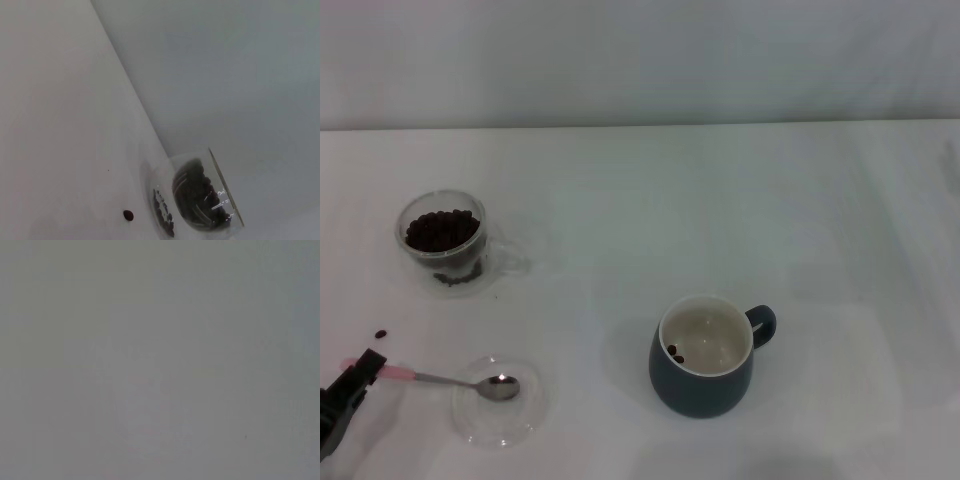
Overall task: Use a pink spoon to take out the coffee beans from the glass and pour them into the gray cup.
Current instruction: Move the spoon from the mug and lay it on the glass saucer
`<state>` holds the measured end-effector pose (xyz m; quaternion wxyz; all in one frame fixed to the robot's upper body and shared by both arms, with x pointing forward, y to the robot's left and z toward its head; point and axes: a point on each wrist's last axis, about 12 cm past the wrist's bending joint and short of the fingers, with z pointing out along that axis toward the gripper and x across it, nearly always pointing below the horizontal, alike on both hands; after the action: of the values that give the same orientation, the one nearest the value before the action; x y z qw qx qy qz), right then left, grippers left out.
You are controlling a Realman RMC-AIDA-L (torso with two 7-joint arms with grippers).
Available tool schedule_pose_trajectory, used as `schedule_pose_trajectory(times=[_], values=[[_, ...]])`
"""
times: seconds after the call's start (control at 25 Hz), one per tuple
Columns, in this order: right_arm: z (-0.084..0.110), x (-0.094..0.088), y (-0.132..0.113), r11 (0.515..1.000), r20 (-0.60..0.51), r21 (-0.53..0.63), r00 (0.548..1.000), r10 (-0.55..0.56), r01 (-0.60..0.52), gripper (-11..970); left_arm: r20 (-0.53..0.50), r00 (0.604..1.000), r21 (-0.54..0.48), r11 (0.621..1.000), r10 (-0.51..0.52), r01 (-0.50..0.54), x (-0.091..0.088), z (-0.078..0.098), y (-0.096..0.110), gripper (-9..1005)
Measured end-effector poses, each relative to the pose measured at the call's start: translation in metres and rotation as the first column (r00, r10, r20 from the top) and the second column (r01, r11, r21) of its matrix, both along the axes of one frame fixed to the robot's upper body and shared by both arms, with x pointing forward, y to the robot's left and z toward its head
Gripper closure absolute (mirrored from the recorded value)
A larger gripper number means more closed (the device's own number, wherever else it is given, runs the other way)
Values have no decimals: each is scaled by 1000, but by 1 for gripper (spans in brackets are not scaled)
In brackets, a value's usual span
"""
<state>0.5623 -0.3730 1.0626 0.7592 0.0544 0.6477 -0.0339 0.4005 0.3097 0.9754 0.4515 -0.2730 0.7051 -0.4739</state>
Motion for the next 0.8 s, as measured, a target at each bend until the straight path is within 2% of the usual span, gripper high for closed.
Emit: schedule_pose_trajectory(times=[0.4,0.8], values=[[-1,-2,-1,1000,-1,6,1000,-9,9,233,1,997,20,997,-72,72,10,1,-7,760],[-3,-5,-3,1000,1,9,1000,-12,12,233,17,999,25,999,-38,37,2,3,3,639]])
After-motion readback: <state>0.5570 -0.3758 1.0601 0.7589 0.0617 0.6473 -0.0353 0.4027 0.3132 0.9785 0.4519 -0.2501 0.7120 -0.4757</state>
